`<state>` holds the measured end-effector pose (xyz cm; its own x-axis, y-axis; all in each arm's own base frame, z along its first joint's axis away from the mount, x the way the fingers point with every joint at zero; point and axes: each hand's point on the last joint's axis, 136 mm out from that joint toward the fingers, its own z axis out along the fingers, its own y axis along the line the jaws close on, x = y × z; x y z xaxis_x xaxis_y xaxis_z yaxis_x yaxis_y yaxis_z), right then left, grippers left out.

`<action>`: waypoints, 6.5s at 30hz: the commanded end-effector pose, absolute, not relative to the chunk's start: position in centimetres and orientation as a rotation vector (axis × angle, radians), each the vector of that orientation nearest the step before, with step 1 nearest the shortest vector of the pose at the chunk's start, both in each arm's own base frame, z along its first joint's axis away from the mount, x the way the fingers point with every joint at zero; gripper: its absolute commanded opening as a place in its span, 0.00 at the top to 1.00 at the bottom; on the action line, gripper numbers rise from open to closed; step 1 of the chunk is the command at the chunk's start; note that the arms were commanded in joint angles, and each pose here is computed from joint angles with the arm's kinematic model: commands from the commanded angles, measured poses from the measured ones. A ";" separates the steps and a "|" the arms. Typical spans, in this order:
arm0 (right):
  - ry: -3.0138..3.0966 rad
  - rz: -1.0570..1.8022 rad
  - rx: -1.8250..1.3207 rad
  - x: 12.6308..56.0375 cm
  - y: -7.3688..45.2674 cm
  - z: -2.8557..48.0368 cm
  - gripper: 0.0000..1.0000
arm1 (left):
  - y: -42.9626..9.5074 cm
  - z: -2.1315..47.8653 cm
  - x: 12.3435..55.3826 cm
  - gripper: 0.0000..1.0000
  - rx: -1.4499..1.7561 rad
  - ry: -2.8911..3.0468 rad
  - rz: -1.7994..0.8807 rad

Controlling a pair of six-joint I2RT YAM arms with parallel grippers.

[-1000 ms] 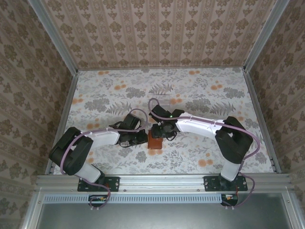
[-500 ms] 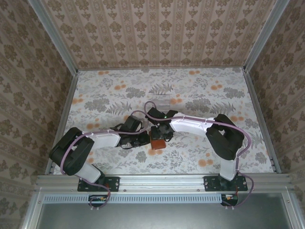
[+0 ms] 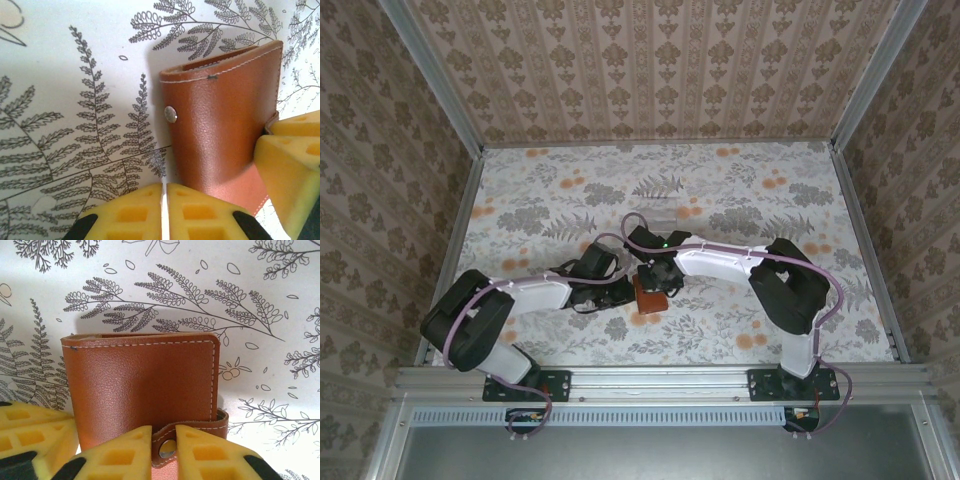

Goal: Take the credit cards out of the card holder

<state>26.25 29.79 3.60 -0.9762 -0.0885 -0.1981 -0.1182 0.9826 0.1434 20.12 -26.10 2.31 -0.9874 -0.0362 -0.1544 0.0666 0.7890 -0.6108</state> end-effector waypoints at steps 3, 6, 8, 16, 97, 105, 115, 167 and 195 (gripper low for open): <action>2.920 0.198 -0.167 26.2 29.3 4.3 0.91 | -27.0 4.6 21.1 0.87 0.009 2.771 -1.006; 2.905 0.226 -0.168 26.1 29.4 5.3 0.95 | -27.2 4.9 21.4 0.87 0.000 2.763 -1.011; 2.896 0.253 -0.162 26.0 29.4 5.9 0.95 | -27.2 5.0 21.5 0.87 -0.004 2.760 -1.005; 2.866 0.364 -0.134 25.1 29.1 8.3 0.95 | -25.9 5.8 22.0 0.81 -0.005 2.776 -0.854; 2.860 0.696 0.269 23.2 20.3 3.4 0.93 | -25.8 7.9 19.3 0.35 0.289 2.902 -0.068; 2.870 0.664 0.254 23.3 20.1 3.8 0.93 | -24.5 7.1 19.5 0.53 0.218 2.902 -0.227; 2.885 0.552 0.234 23.7 19.1 3.9 0.88 | -25.1 6.6 20.7 0.80 0.094 2.800 -0.622; 2.982 0.661 0.096 25.0 23.3 1.6 0.60 | -26.0 3.8 20.6 0.79 0.167 2.909 -0.569; 2.917 0.728 0.118 24.5 23.1 4.7 0.61 | -25.0 4.8 21.5 0.69 0.493 2.931 0.091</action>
<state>24.90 24.11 4.00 -0.9905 0.0890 -0.1046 0.0247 0.8646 0.5018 20.73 -24.65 2.33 -0.9469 0.3046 -0.1029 0.2963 0.9510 0.0883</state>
